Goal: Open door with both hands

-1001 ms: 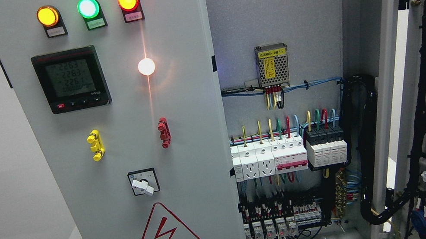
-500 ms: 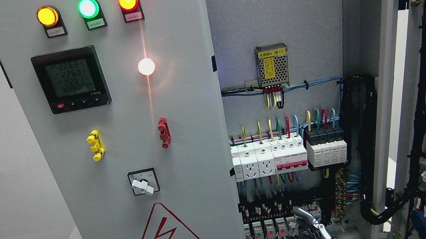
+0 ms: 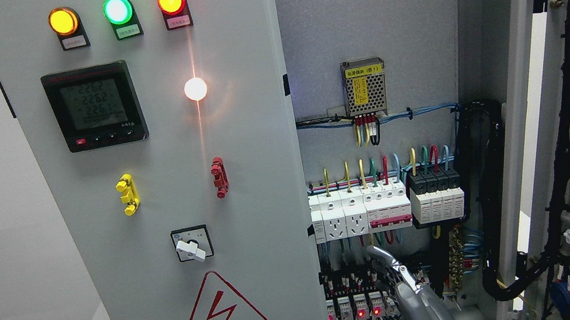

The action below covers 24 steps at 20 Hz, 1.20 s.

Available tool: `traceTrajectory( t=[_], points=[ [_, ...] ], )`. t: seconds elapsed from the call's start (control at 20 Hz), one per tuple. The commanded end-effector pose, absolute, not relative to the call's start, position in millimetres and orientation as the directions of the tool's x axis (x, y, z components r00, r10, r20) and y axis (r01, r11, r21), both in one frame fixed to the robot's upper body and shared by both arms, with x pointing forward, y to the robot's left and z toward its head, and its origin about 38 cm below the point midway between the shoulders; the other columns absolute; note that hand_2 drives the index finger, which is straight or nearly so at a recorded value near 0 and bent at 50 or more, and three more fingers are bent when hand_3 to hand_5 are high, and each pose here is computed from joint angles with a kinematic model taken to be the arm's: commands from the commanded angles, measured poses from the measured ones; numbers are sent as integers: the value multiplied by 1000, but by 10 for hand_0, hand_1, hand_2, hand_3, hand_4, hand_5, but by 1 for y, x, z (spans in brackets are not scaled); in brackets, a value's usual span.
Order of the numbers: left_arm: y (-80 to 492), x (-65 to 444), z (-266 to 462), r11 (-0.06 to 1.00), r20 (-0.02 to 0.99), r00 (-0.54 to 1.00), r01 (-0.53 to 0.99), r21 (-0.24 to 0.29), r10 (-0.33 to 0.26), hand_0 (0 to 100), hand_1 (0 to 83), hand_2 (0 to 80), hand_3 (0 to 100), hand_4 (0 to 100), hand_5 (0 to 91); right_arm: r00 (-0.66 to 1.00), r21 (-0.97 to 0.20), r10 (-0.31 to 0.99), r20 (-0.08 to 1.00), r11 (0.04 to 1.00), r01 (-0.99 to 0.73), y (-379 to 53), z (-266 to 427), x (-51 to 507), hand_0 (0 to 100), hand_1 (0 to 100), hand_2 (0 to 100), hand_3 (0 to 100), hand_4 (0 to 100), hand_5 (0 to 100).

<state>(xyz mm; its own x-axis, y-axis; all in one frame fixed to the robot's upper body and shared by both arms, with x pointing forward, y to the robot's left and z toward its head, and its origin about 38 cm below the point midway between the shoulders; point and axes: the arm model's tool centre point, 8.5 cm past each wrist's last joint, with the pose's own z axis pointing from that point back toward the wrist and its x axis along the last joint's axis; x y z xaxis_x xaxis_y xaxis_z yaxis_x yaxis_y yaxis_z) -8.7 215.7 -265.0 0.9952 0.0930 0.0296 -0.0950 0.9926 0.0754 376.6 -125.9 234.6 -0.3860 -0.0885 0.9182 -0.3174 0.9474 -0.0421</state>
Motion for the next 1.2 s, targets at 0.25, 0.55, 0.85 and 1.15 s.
traceTrajectory(
  t=[0.25,0.55,0.85,1.15],
  points=[
    [215,-8,-265,995,30,998,-63,73,61,0,0,0,0,0,0,-344,-42,-74,936,947,-319,-109,248,435,191,0,0,0,0,0],
    [215,-8,-265,995,30,998,-63,73,61,0,0,0,0,0,0,-357,-60,-58,932,949,-310,-109,264,456,191,0,0,0,0,0],
    [215,-8,-265,995,30,998,-63,73,61,0,0,0,0,0,0,-333,-17,-106,937,938,-346,-105,274,462,191,0,0,0,0,0],
    [215,-8,-265,995,30,998,-63,73,61,0,0,0,0,0,0,-318,-6,-117,941,933,-361,-104,279,468,191,0,0,0,0,0]
  ],
)
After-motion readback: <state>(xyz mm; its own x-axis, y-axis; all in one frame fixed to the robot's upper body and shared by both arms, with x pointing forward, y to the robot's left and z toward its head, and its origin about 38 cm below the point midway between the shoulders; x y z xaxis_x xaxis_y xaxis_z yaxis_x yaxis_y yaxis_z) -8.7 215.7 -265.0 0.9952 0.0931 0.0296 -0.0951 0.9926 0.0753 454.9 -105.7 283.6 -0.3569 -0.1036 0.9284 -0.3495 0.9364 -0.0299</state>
